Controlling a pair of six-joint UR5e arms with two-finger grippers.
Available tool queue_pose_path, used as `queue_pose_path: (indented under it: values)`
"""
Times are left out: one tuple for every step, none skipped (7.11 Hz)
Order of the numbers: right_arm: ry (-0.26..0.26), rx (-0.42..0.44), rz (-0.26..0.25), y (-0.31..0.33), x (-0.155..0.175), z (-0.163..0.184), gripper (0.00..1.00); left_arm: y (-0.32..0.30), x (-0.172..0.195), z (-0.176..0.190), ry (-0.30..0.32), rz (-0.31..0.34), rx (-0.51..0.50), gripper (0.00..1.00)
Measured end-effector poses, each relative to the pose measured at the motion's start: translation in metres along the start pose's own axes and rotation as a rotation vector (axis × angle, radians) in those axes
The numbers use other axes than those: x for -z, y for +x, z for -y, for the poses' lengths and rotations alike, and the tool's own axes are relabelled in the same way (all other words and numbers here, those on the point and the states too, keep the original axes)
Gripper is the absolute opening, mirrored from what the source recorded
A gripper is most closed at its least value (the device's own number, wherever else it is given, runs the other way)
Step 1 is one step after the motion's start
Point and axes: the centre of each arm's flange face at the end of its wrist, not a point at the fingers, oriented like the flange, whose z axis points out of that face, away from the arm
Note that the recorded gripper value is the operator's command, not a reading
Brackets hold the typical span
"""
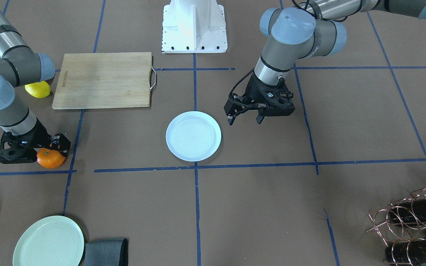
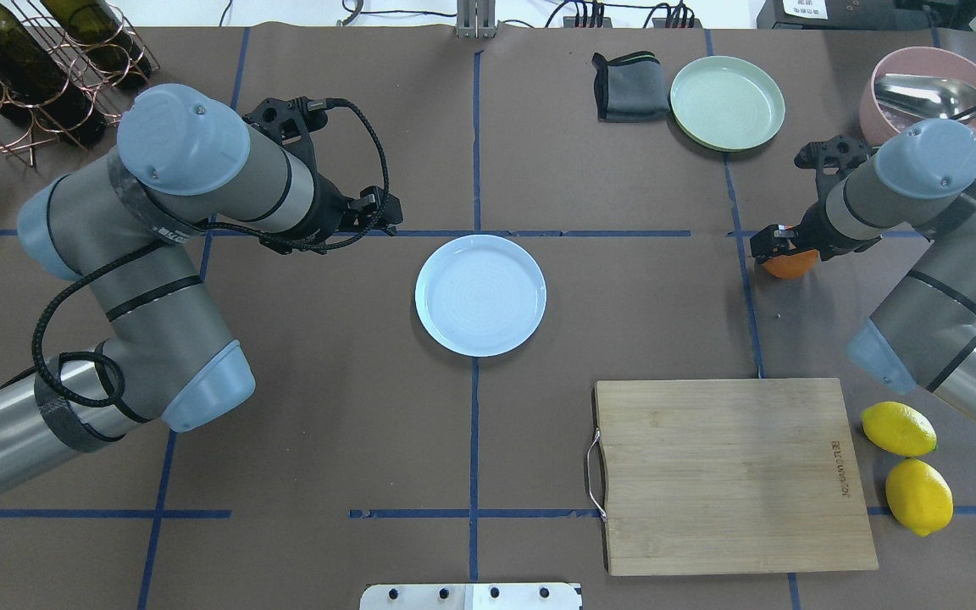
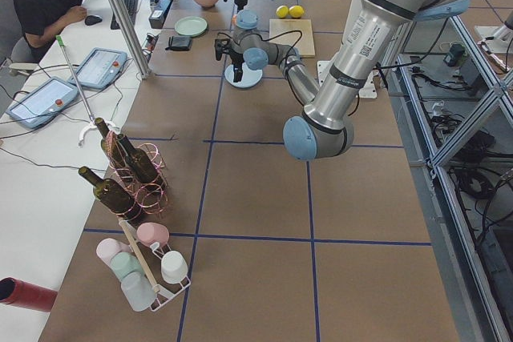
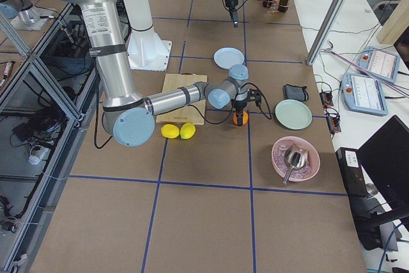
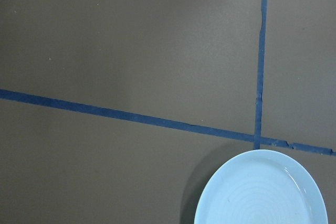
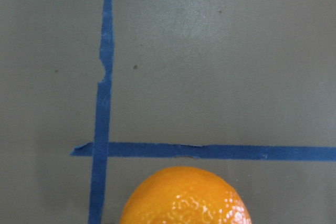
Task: Pick orange to plate
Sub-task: 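Reach the right gripper down and grasp the orange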
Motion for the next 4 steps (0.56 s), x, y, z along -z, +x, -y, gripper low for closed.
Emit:
queue_pose_path:
  values:
    - [0.001, -0.003, -0.003, 0.0013, -0.0019, 0.0034, 0.65, 0.0001, 0.0002, 0.0000, 0.000, -0.001, 0.000, 1.00]
    - [0.001, -0.005, -0.005, 0.0023, -0.0042, 0.0055, 0.05, 0.0003, 0.0006, -0.0001, 0.000, -0.002, -0.001, 1.00]
    - [0.003, -0.006, -0.003, 0.0027, -0.0035, 0.0070, 0.00, 0.0001, 0.0005, -0.0002, 0.000, -0.002, -0.001, 1.00]
    - [0.013, -0.005, 0.010, 0.0016, 0.0051, 0.0103, 0.00, -0.0003, 0.0017, 0.0013, 0.002, -0.002, 0.000, 1.00]
